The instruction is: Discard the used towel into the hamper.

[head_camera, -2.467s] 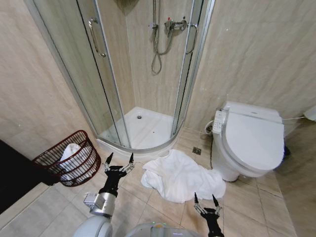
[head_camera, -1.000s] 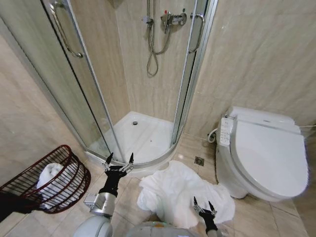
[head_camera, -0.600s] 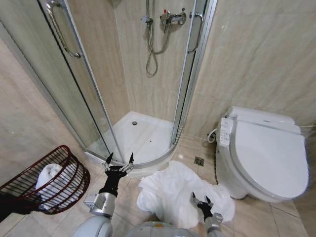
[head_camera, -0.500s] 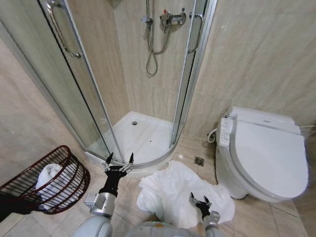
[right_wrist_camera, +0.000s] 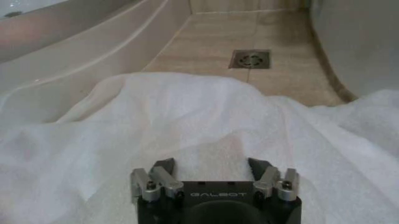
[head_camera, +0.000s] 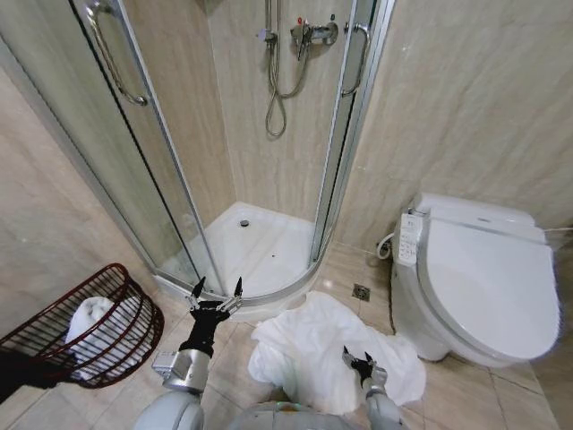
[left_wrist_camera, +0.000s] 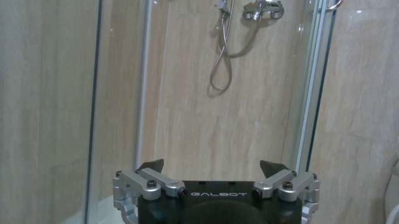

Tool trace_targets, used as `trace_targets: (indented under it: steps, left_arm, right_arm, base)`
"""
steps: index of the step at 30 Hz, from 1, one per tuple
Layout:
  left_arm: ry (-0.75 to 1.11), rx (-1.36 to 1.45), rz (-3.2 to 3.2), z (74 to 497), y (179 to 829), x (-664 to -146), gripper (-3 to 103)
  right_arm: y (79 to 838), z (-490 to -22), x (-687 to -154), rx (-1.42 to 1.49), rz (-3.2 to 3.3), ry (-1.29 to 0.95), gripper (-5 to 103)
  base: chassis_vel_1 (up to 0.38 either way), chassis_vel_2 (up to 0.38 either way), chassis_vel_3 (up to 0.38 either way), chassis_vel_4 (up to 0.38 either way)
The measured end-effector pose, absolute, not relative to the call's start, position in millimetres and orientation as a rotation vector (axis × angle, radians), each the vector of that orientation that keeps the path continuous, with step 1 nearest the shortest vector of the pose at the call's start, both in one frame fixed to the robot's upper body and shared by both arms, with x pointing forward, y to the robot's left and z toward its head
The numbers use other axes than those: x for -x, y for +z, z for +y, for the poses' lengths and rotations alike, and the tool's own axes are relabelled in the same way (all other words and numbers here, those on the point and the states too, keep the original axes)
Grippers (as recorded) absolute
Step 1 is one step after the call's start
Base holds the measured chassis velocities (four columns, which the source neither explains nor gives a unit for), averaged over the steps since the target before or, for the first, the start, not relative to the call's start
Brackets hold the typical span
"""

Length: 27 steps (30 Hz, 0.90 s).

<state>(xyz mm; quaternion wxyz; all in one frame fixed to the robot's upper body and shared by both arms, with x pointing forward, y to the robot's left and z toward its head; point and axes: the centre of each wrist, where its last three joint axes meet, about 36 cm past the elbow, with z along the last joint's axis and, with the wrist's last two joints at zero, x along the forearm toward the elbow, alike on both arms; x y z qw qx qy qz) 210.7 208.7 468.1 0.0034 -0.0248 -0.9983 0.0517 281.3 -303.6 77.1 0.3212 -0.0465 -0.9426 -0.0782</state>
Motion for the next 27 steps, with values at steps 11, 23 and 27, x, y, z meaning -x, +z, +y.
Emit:
trace_targets:
  steps: [11,23,27]
  left_arm:
    - [0.162,0.078,-3.130,208.7,468.1,-210.7,100]
    - [0.162,0.078,-3.130,208.7,468.1,-210.7,100]
    - [0.162,0.078,-3.130,208.7,468.1,-210.7,100]
  right_arm:
    - [76.8,-295.7,-275.1,0.092,-2.483,-0.207,37]
    - [80.3,-298.1,-259.4,0.089,-2.497,-0.200,3]
    - [82.4,-298.5,-252.9,0.083,-2.510,-0.199,2]
  base:
    - [0.000,0.000,0.000,0.000]
    - [0.000,0.000,0.000,0.000]
    - [0.000,0.000,0.000,0.000]
